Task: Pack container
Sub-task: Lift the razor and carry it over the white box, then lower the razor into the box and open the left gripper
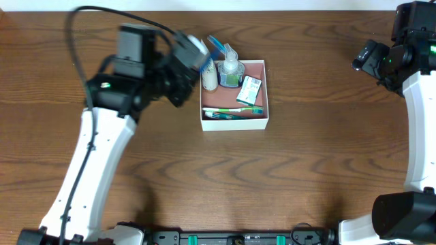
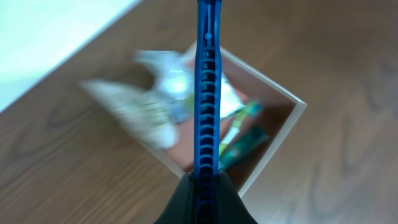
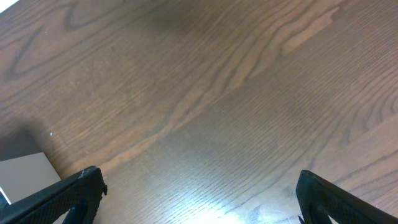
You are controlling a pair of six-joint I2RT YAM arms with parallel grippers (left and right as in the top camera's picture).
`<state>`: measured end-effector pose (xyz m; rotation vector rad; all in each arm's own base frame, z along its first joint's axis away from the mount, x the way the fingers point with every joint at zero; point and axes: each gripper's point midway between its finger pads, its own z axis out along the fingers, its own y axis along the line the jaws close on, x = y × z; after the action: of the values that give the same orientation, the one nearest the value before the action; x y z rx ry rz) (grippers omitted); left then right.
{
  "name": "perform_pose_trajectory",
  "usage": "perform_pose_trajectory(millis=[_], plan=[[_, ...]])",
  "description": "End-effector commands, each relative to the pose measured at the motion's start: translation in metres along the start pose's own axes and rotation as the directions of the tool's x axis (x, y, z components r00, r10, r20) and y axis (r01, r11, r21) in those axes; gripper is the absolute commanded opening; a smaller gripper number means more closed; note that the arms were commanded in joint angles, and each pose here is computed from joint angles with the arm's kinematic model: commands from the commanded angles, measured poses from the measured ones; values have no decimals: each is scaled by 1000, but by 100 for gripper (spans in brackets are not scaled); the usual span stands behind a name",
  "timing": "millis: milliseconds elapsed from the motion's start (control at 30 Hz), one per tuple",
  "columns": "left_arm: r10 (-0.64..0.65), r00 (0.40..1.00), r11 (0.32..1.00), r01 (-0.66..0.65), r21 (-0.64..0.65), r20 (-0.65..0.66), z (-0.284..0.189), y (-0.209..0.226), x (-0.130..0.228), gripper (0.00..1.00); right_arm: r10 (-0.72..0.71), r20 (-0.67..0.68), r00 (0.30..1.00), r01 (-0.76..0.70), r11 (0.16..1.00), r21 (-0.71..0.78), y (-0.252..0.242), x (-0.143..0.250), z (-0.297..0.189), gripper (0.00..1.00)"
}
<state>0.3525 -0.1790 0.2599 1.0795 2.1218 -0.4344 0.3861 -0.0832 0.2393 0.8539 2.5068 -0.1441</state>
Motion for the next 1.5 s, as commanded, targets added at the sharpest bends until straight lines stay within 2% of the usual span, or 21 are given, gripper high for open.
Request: perform_pose_trajectory(millis=[0,233,467,800,867,933,1000,1067,1200,1467], plan=[[143,990,987,-141,77,-21,21,-21,0,6,13,1,1000,-13,1000,4,-1,-1,0,99],[230,950,973,-223,56,-212,67,-21,30,6,12,1,1000,-12,1000,5,-2,-1,0,99],[284,876,957,-281,66,-391,108,-4,74,6,13,1,1000,-13,1000,4,-2,-1,0,99],[290,853,957,-274,99,-433,125,-3,90,7,13,2,1000,-13,1000,4,-1,-1,0,99],[292,853,956,-276,101,-432,125,-5,90,17,13,1,1000,-13,1000,4,-2,-1,0,99],[295,856,955,-275,108,-426,127,-8,88,39,12,1,1000,-12,1000,5,-2,-1,0,99],[303,854,953,-281,115,-423,128,-13,87,54,13,2,1000,-13,1000,4,-1,-1,0,99],[316,851,948,-291,124,-419,129,-18,85,64,13,1,1000,-13,1000,4,-1,-1,0,99],[343,845,939,-312,143,-411,132,-30,81,70,13,1,1000,-13,1000,4,-2,-1,0,99],[396,859,918,-376,123,-326,110,-54,47,71,12,1,1000,-12,1000,5,-2,-1,0,99]])
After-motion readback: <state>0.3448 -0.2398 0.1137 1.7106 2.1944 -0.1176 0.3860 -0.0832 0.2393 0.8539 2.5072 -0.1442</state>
